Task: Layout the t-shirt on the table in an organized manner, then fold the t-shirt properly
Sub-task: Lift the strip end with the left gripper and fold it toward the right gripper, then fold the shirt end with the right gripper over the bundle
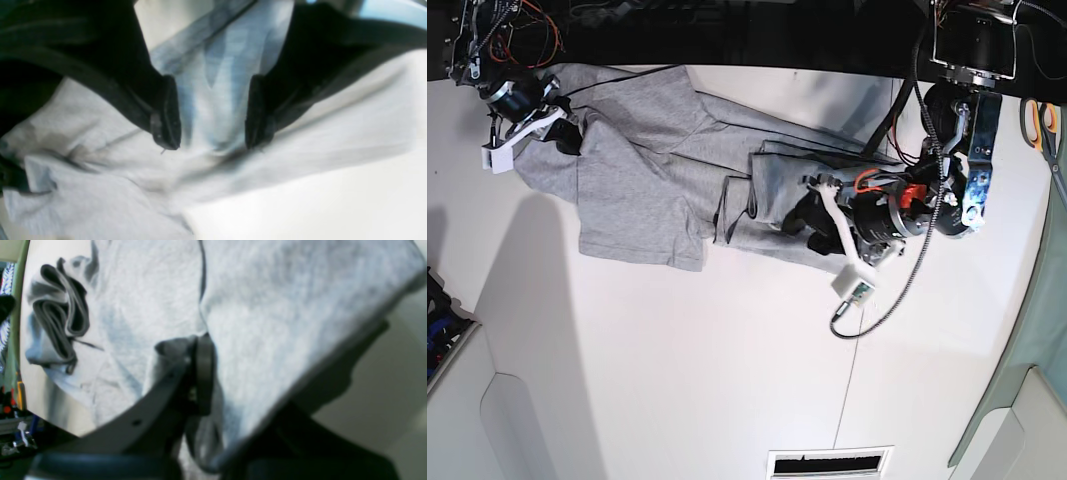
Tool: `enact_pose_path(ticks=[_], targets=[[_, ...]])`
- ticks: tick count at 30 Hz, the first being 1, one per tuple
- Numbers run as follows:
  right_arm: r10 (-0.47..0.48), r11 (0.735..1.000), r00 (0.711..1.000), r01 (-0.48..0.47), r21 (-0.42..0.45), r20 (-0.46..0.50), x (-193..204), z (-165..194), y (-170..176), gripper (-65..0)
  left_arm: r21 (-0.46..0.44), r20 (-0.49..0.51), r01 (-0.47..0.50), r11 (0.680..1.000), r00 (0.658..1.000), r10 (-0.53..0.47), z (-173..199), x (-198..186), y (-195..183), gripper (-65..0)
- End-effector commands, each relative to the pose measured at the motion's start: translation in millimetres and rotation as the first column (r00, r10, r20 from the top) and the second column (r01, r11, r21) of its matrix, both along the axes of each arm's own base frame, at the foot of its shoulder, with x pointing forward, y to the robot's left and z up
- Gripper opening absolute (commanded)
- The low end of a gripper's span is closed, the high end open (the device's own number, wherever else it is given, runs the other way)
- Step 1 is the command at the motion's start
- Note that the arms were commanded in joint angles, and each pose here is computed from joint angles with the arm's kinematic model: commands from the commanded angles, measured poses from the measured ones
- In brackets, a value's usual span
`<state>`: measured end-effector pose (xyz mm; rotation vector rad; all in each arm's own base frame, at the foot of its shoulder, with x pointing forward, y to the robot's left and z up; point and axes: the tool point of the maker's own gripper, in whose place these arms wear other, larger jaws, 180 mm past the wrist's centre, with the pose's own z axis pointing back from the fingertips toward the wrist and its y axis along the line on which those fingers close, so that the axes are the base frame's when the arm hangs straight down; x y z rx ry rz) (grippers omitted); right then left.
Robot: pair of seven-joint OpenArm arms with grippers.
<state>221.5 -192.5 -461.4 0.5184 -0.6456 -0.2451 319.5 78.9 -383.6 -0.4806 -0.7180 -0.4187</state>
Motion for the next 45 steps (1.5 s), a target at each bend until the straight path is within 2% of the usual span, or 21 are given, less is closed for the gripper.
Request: enact_pose_path(ticks=[1,7,10,13,16,21,25,28,32,33,35,36,37,42,43,45], targets=[[-0.005,0.999,0.999,0.007,-0.039,0.054,12.7,13.7,-17.1,-65.0,-0.013,0.061,-0.017,1.000,0.998,0.017,17.5,13.3,10.1,-30.5],[0.002,0.982,0.993,0.020,-0.188,0.117,28.6,46.5,-74.1,-65.0,0.051,0.053,-0.097,0.994,0.994,0.094,6.6,2.7,60.0,-30.5],[0.027,0.966,0.989,0.012,-0.258,0.145,36.0,69.5,-94.8,-65.0,0.039,0.011,-0.098,0.994,0.995,0.098,-10.0,-15.1,57.3,-30.5],[0.085,0.951,0.979,-0.024,-0.308,0.186,45.5,95.0,-93.5,-65.0,0.004,-0.045,-0.091,0.996,0.995,0.091,-30.7,-34.3,42.5,-30.5],[0.140,0.953,0.960,-0.063,-0.297,0.244,53.7,122.8,-73.2,-65.0,-0.044,-0.115,-0.078,0.996,0.991,0.072,-50.7,-51.3,16.5,-30.5],[0.212,0.949,0.901,-0.098,-0.299,0.379,65.1,165.8,-28.9,-65.0,-0.101,-0.196,-0.035,0.994,0.980,0.014,-72.2,-71.1,-27.6,-30.5],[0.304,0.936,0.864,-0.193,-0.294,0.401,64.1,168.1,26.1,-65.0,-0.107,-0.219,0.003,0.994,0.975,-0.026,-78.4,-80.8,-43.1,-30.5],[0.403,0.906,0.834,-0.305,-0.294,0.377,62.8,154.4,76.5,-65.0,-0.110,-0.219,0.006,0.994,0.975,-0.030,-78.1,-81.0,-44.6,-30.5],[0.541,0.831,0.779,-0.437,-0.345,0.316,54.2,133.8,137.5,-65.0,-0.111,-0.221,0.006,0.994,0.975,-0.030,-78.2,-81.6,-44.8,-30.5],[0.563,0.815,0.770,-0.456,-0.358,0.301,51.7,128.2,148.6,-60.0,-0.111,-0.221,0.006,0.994,0.975,-0.030,-78.2,-81.6,-44.7,-30.5],[0.598,0.790,0.747,-0.486,-0.375,0.292,47.2,118.6,168.1,-37.5,-0.110,-0.222,0.007,0.994,0.975,-0.031,-78.3,-81.7,-44.6,-30.5],[0.614,0.779,0.732,-0.504,-0.372,0.295,44.4,115.0,178.0,-29.6,-0.111,-0.222,0.006,0.994,0.974,-0.031,-78.3,-81.7,-44.7,-30.5],[0.629,0.770,0.715,-0.522,-0.367,0.304,42.0,112.9,188.1,-26.3,-0.111,-0.222,0.006,0.994,0.974,-0.031,-78.3,-81.7,-44.7,-30.5],[0.709,0.703,0.632,-0.601,-0.381,0.313,39.9,113.3,226.0,-26.4,-0.101,-0.242,0.019,0.995,0.969,-0.043,-80.5,-85.8,-43.8,-30.5],[0.718,0.694,0.621,-0.603,-0.394,0.314,42.8,114.6,228.0,-26.4,-0.102,-0.242,0.028,0.994,0.969,-0.052,-80.3,-86.8,-44.5,-30.5],[0.713,0.697,0.624,-0.584,-0.416,0.318,52.4,118.6,225.8,-26.4,-0.123,-0.239,0.049,0.991,0.968,-0.077,-77.2,-88.9,-47.1,-30.5]])
